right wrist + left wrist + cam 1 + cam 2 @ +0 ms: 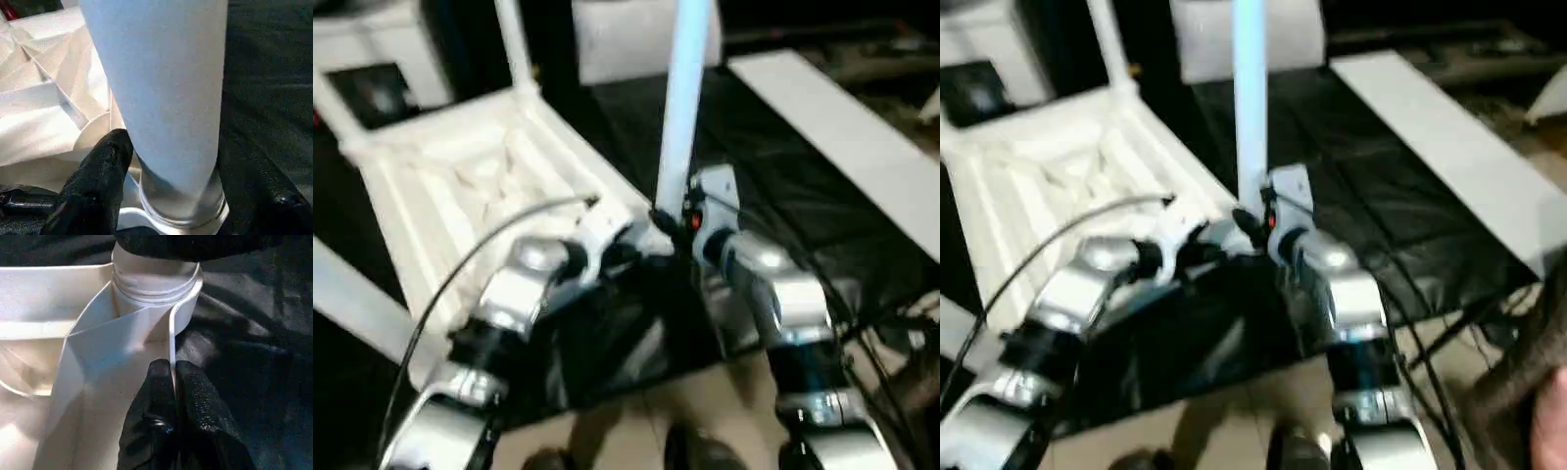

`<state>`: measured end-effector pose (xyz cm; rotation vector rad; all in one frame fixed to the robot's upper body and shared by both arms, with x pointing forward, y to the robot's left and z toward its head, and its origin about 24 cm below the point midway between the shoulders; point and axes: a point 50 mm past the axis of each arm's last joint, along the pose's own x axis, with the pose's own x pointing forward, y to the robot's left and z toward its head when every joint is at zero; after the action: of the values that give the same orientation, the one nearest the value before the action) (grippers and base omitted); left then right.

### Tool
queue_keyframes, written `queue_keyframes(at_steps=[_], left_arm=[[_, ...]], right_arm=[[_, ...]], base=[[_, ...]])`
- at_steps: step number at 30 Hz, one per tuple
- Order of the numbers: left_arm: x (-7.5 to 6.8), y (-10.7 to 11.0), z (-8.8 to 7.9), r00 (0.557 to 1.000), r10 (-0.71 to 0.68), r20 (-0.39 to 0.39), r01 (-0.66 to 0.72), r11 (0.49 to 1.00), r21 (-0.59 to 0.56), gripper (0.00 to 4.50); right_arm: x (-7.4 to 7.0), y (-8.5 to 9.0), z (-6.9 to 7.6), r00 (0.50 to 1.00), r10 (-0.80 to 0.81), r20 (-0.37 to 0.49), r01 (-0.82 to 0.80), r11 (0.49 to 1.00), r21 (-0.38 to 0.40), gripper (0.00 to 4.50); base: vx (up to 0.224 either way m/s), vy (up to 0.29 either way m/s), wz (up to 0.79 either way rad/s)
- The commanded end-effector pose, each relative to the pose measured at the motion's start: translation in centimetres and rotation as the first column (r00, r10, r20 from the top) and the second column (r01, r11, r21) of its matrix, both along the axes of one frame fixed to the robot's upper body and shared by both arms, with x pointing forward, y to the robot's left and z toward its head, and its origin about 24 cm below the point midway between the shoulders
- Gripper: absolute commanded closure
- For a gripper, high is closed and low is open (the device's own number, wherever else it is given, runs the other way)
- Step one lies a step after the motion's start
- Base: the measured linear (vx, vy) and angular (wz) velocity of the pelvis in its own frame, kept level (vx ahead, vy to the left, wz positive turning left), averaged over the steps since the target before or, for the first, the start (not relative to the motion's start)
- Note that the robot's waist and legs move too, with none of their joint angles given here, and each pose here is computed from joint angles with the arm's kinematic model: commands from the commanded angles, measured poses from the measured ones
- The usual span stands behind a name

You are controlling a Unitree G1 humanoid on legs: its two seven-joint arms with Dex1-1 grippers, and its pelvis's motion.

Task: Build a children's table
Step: Rotate leg to tighten

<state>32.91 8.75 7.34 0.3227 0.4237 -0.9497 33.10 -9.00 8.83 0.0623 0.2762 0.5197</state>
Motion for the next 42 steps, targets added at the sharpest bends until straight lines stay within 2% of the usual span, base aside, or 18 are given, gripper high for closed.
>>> queue_keyframes(at_steps=[1, 5, 10, 14, 17, 19, 22, 27, 28, 31, 32, 34, 35, 40, 42], left_arm=[[-0.4, -1.8, 1.3, 0.993, -0.107, 0.052, 0.108, 0.994, -0.022, 4.50], [-0.7, -0.5, 1.1, 0.989, -0.141, 0.050, 0.141, 0.990, 0.015, 4.50], [-1.0, 0.7, 1.0, 0.977, -0.204, 0.066, 0.200, 0.978, 0.058, 4.50], [-1.6, 2.1, 0.8, 0.944, -0.324, 0.059, 0.319, 0.944, 0.088, 4.50], [-1.9, 2.5, 0.7, 0.928, -0.370, 0.052, 0.364, 0.926, 0.100, 4.50], [-2.1, 2.9, 0.6, 0.897, -0.438, 0.058, 0.430, 0.896, 0.113, 4.50], [-2.6, 3.4, 0.8, 0.845, -0.531, 0.058, 0.526, 0.846, 0.088, 4.50], [-3.2, 4.0, 0.6, 0.779, -0.627, 0.006, 0.622, 0.774, 0.115, 4.50], [-3.3, 4.0, 0.5, 0.770, -0.639, 0.001, 0.634, 0.764, 0.120, 4.50], [-3.5, 4.1, 0.6, 0.717, -0.697, -0.016, 0.693, 0.709, 0.131, 4.50], [-3.6, 4.1, 0.6, 0.699, -0.715, -0.022, 0.711, 0.691, 0.130, 4.50], [-3.7, 4.1, 0.6, 0.684, -0.729, -0.028, 0.726, 0.675, 0.133, 4.50], [-3.8, 4.1, 0.6, 0.663, -0.747, -0.038, 0.744, 0.653, 0.142, 4.50], [-3.8, 4.3, 0.3, 0.654, -0.755, -0.046, 0.752, 0.642, 0.153, 4.50], [-3.7, 4.4, 0.3, 0.656, -0.753, -0.044, 0.749, 0.644, 0.157, 4.50]], right_arm=[[-0.9, 2.5, -0.3, 0.990, 0.141, -0.015, -0.140, 0.989, 0.043, 1.37], [-1.6, 0.4, 0.0, 0.974, 0.217, 0.064, -0.219, 0.976, 0.023, 0.99], [-2.3, -1.6, 0.2, 0.949, 0.299, 0.101, -0.300, 0.954, -0.007, 0.64], [-3.7, -4.0, 0.3, 0.879, 0.462, 0.115, -0.458, 0.887, -0.063, 0.27], [-4.1, -4.5, 0.3, 0.857, 0.505, 0.104, -0.500, 0.863, -0.074, 0.05], [-4.5, -5.2, 0.2, 0.821, 0.565, 0.089, -0.559, 0.825, -0.084, 0.05], [-5.3, -6.0, 0.2, 0.737, 0.673, 0.063, -0.668, 0.739, -0.080, 0.05], [-5.8, -6.3, 0.3, 0.655, 0.754, 0.046, -0.750, 0.656, -0.080, 0.05], [-5.8, -6.3, 0.3, 0.643, 0.765, 0.045, -0.761, 0.644, -0.082, 0.31], [-5.5, -6.4, 0.2, 0.594, 0.804, 0.023, -0.800, 0.594, -0.083, 0.38], [-5.5, -6.4, 0.2, 0.576, 0.817, 0.012, -0.814, 0.575, -0.082, 0.67], [-5.4, -6.3, 0.2, 0.561, 0.828, 0.004, -0.825, 0.559, -0.082, 0.67], [-5.3, -6.2, 0.2, 0.540, 0.841, -0.006, -0.839, 0.538, -0.084, 0.86], [-5.2, -6.1, 0.1, 0.505, 0.863, -0.021, -0.861, 0.503, -0.073, 1.14], [-5.2, -6.0, 0.1, 0.487, 0.873, -0.025, -0.872, 0.485, -0.071, 1.43]], base=[[0.066, -0.035, 0.01], [0.063, -0.027, 0.05], [0.011, -0.001, 0.02], [0.000, 0.000, 0.00], [0.000, 0.000, 0.00], [0.000, 0.000, 0.00], [0.000, 0.000, 0.00], [0.000, 0.000, 0.00], [0.000, 0.000, 0.00], [0.000, 0.000, 0.00], [0.000, 0.000, 0.00], [0.000, 0.000, 0.00], [0.000, 0.000, 0.00], [0.000, 0.000, 0.00], [0.000, 0.000, 0.00]])
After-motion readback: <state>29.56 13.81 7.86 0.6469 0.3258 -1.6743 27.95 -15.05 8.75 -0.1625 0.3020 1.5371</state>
